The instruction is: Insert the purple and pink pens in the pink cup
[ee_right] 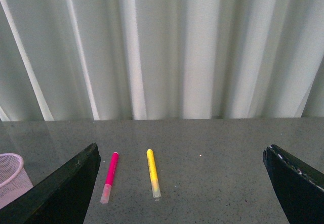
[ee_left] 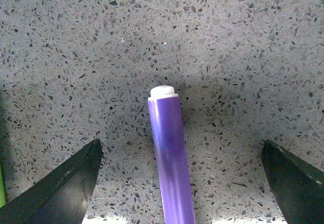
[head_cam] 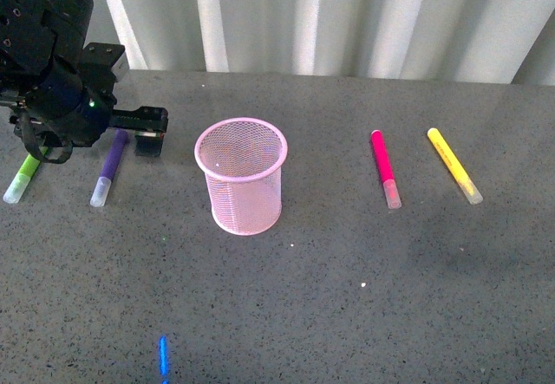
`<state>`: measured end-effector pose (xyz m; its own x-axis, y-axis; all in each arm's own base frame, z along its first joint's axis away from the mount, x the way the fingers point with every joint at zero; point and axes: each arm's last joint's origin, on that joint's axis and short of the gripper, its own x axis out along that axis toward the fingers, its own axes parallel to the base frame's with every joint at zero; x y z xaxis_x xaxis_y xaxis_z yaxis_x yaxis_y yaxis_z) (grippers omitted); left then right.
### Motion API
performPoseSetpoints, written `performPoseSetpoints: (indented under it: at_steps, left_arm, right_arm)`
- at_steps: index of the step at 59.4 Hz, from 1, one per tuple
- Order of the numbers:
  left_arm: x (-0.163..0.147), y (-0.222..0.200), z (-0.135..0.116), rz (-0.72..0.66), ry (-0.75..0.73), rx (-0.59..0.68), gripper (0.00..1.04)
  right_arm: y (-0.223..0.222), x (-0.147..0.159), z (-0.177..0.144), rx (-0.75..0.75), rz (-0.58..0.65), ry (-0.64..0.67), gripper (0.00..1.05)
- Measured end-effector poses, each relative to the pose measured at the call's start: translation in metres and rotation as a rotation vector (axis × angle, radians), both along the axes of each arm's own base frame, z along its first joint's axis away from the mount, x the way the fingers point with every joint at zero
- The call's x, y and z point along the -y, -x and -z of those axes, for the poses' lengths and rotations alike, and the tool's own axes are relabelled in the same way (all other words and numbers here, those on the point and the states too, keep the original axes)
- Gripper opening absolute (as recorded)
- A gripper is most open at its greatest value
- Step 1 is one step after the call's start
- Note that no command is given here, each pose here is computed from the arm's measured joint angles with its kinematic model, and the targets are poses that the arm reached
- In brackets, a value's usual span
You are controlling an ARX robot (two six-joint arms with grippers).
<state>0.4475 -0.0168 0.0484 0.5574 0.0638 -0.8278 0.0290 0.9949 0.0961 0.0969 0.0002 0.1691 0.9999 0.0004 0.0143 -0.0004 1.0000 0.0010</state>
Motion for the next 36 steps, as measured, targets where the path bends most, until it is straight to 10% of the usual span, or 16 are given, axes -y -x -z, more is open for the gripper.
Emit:
performPoseSetpoints:
  at_steps: [6,26,36]
  left_arm:
    - [0.001,0.001,0.0,0.0,0.003,-0.003,0.97]
    - [0.014,0.009,0.002,-0.077,0.047,-0.039,0.22]
    - [0.013,0.015,0.001,-0.093,0.004,0.042,0.13]
  right_arm:
    - [0.0,0.0,0.0,0.0,0.0,0.0,0.98]
    - [0.0,0.0,0.0,0.0,0.0,0.0,0.98]
    - [0.0,0.0,0.0,0.0,0.0,0.0,0.98]
